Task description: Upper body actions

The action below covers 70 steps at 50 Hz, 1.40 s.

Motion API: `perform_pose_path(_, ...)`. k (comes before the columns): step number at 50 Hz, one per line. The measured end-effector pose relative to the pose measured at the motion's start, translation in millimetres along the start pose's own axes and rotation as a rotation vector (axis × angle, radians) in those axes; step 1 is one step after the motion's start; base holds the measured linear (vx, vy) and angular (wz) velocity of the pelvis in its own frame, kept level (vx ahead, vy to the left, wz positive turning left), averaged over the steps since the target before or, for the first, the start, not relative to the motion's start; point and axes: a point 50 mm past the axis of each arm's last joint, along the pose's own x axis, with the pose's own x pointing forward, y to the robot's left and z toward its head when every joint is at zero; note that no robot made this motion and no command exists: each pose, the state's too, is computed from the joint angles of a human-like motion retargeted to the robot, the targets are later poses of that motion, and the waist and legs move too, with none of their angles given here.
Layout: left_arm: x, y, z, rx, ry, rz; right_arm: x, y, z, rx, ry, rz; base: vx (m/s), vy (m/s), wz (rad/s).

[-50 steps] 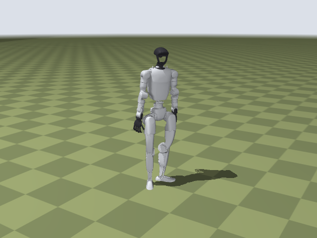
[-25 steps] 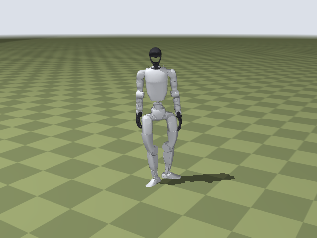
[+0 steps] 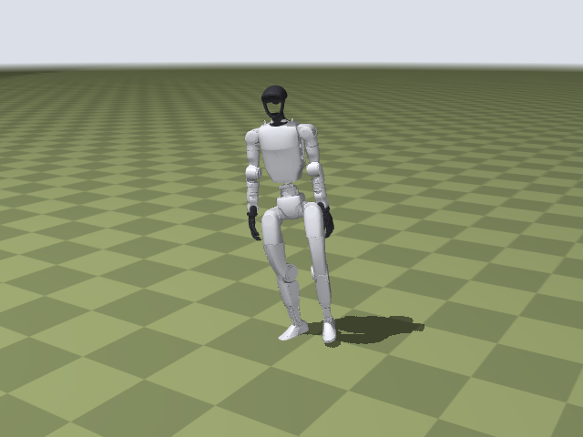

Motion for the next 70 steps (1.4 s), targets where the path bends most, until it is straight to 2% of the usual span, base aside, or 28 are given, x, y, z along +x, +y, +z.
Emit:
perform_pose_path(10,-1,-3,-24,0.015,0.078,-0.047,-6,22,-55,-0.066,0.225,0.028,0.19,0.06,-0.59)
perform_pose_path(18,-2,1,-44,0.008,0.168,-0.090,-13,47,-82,0.028,0.305,0.063,0.19,0.06,-0.45)
perform_pose_path(45,-1,4,-28,0.020,0.120,-0.169,-2,36,-28,0.027,0.085,0.054,0.03,0.00,-0.13)
perform_pose_path(55,0,8,-22,-0.079,0.100,-0.150,-3,34,-36,0.028,0.115,0.050,-0.12,-0.13,0.51)
perform_pose_path(64,0,10,25,-0.084,-0.067,-0.161,-4,18,-50,0.062,0.169,0.008,-0.26,-0.09,1.37)
perform_pose_path(70,0,5,15,-0.194,-0.098,-0.088,-6,11,-61,-0.016,0.226,-0.030,-0.09,0.05,1.06)
